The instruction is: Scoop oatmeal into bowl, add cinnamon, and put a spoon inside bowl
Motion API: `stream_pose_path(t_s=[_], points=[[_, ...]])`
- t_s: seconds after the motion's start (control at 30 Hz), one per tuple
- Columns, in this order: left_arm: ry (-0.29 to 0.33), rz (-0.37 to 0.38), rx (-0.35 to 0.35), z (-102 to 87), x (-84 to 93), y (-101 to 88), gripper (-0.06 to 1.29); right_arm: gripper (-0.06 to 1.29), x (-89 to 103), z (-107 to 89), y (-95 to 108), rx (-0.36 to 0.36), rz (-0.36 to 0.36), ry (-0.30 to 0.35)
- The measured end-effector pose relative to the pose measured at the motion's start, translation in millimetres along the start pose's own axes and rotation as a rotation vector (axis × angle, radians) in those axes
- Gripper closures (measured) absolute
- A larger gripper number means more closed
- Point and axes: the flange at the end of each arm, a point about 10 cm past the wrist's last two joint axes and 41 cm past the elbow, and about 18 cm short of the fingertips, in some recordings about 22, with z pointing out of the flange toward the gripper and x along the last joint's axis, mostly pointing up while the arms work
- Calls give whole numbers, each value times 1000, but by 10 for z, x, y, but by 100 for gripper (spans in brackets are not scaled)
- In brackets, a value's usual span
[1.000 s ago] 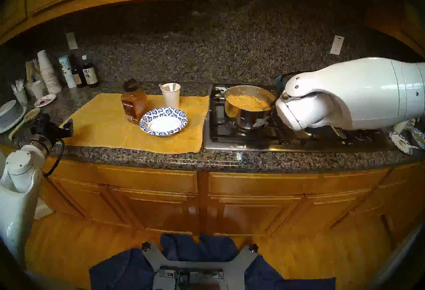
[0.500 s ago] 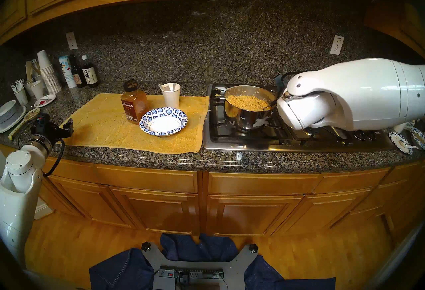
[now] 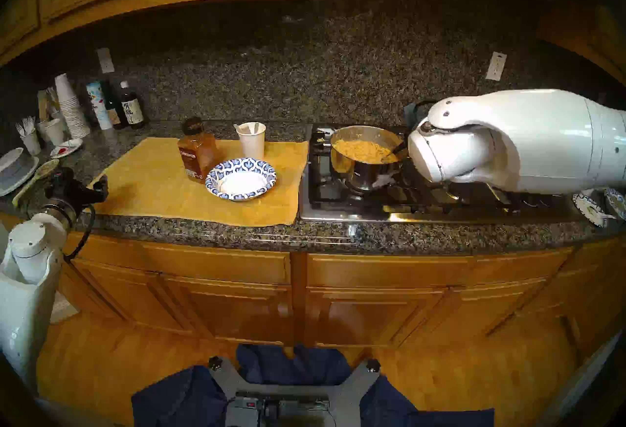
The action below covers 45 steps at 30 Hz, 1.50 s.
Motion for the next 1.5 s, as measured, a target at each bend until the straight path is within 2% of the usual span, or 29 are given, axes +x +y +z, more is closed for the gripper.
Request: stream_pose_path(t_s=[0.6,1.13,1.5], points=[[0,0,0,0,0,0,0,123,-13,71,51,-39,121,-37],[-1,0,0,0,-1,0,0,123,224,27,21,-50,204,-15],[-1,0,0,0,-2,0,0,123,280,15,5,-54,237,-16]])
